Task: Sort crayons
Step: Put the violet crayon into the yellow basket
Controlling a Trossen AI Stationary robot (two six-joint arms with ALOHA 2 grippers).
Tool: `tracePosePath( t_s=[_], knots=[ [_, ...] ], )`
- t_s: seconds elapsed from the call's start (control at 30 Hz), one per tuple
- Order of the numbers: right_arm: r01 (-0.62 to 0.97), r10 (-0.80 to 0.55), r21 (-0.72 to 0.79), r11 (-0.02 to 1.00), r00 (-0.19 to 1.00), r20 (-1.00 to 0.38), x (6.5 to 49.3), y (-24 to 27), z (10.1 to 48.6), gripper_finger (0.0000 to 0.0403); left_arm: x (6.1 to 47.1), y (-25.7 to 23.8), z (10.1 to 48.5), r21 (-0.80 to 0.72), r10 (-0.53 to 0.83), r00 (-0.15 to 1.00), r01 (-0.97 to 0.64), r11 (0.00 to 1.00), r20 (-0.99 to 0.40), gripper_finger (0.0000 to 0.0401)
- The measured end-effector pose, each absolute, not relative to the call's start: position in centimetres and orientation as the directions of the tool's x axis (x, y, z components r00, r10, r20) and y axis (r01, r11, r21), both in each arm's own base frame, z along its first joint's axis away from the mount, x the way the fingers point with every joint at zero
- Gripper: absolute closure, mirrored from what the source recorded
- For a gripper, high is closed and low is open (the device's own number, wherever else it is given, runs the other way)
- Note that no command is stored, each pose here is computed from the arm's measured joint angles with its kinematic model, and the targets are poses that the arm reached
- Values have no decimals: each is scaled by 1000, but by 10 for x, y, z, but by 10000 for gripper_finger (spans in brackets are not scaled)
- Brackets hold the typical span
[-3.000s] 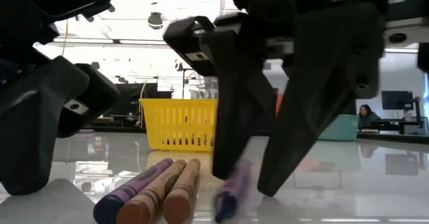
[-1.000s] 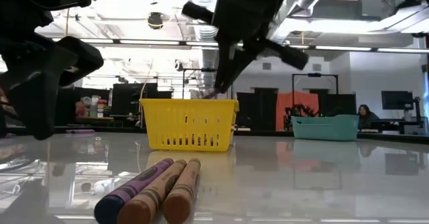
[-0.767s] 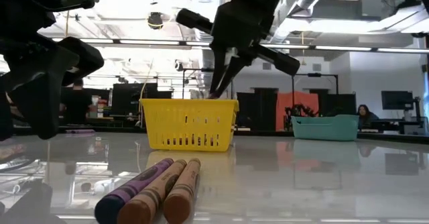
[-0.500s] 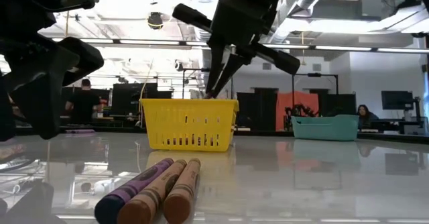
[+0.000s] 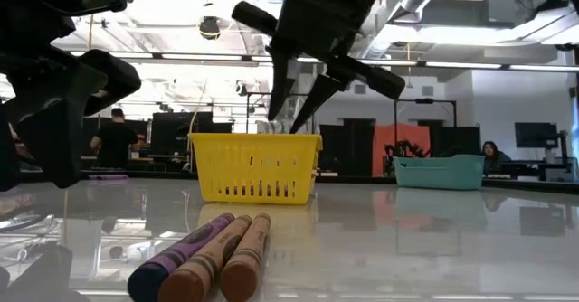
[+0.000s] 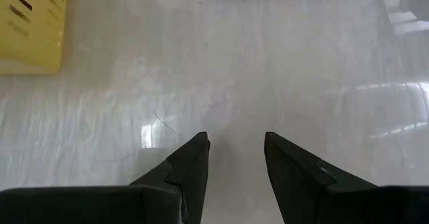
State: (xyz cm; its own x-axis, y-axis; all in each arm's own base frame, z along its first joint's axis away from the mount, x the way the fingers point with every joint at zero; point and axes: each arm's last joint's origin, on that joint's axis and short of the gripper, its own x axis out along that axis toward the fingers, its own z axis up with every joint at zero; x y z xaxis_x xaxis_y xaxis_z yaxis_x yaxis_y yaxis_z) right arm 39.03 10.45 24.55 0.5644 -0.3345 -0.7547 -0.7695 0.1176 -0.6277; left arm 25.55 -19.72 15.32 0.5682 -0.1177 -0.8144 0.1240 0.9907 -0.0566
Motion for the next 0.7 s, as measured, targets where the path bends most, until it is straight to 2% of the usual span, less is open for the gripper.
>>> tracePosePath(
  t_s=[0.13,0.33,0.57,0.7],
  knots=[
    [-710,-419,-681,179,571,-706,388,108,248,256,256,-198,154,-31,-119,579,159,987,-807,266],
    [-588,-445,-763,269,626,-640,379,125,270,250,267,-197,160,39,-155,645,276,960,-748,266],
    [-421,-412,-751,509,646,-642,358,153,292,254,279,-187,165,151,-167,654,402,903,-738,266],
    [-360,-335,-649,670,633,-697,346,171,289,255,287,-188,175,256,-185,673,500,827,-716,266]
  ],
)
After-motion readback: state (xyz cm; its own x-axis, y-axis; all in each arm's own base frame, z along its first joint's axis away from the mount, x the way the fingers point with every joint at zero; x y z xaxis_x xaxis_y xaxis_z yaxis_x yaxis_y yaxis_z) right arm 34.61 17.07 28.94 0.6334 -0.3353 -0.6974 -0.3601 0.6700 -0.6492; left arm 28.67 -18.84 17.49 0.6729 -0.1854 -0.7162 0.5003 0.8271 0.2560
